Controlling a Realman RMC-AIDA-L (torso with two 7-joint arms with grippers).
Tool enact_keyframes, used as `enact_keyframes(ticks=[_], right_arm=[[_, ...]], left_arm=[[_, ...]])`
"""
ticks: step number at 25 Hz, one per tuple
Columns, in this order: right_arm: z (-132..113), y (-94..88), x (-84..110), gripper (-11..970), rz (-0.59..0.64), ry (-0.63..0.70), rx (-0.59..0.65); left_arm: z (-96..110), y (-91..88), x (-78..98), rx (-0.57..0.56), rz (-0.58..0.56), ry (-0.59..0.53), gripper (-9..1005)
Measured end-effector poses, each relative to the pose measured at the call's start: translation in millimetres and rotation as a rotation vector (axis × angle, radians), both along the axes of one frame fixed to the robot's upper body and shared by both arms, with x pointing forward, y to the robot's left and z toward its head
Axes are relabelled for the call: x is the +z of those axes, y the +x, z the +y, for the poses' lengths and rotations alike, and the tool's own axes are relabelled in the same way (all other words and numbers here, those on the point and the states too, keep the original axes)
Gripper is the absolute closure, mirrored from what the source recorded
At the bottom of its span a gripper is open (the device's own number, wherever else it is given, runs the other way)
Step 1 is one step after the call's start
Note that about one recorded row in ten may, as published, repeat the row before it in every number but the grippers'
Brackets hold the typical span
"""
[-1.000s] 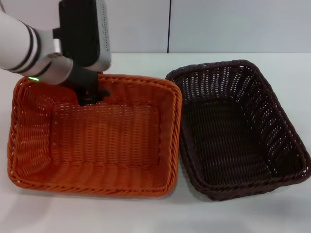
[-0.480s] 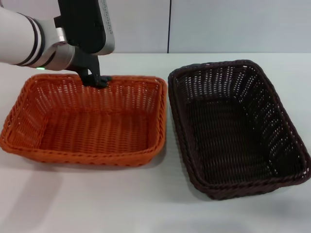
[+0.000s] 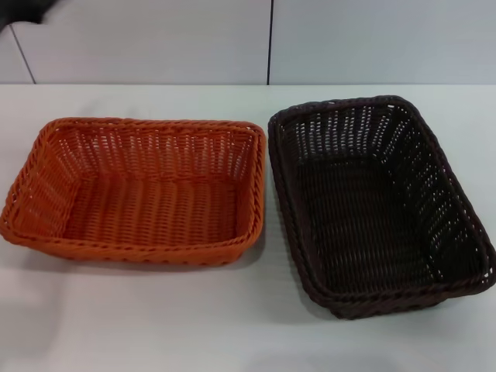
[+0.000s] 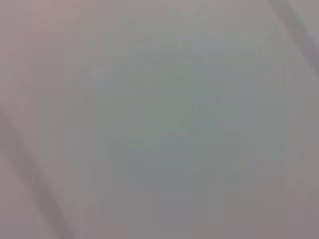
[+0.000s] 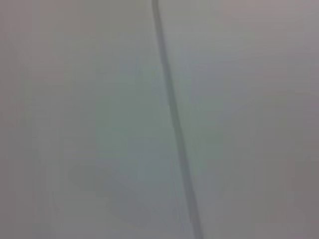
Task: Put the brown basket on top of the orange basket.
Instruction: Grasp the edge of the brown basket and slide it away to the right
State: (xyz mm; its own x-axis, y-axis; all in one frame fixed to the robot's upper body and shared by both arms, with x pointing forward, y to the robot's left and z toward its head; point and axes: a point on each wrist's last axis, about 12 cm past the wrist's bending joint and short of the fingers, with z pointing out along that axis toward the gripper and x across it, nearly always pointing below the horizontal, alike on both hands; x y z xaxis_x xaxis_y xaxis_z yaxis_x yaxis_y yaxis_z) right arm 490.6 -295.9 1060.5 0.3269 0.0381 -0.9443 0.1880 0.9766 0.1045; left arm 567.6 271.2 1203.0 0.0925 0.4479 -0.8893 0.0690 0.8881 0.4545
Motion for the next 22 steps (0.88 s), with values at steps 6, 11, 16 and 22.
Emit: enact_keyframes(ticks=[6, 11, 16, 22], right_arm=[[27.5, 39.8, 42.6, 149, -0.094, -0.027, 0.207], [56.3, 71.4, 83.0, 149, 0.028, -0.042, 0.433], [80.4, 87.8, 129.5, 149, 0.313, -0.089, 0.604], [93.3, 86.8, 178.2, 149, 0.674, -0.237, 0.694]], left_arm=[[44.1, -49.8, -61.1, 0.166, -0.276, -0.225, 192], [73.5, -85.6, -97.8, 0.32, -0.372, -0.278, 192], [92.9, -101.8, -128.9, 0.432, -0.284, -0.313, 191], [100.3, -109.1, -146.7, 0.461, -0.237, -0.371, 191]])
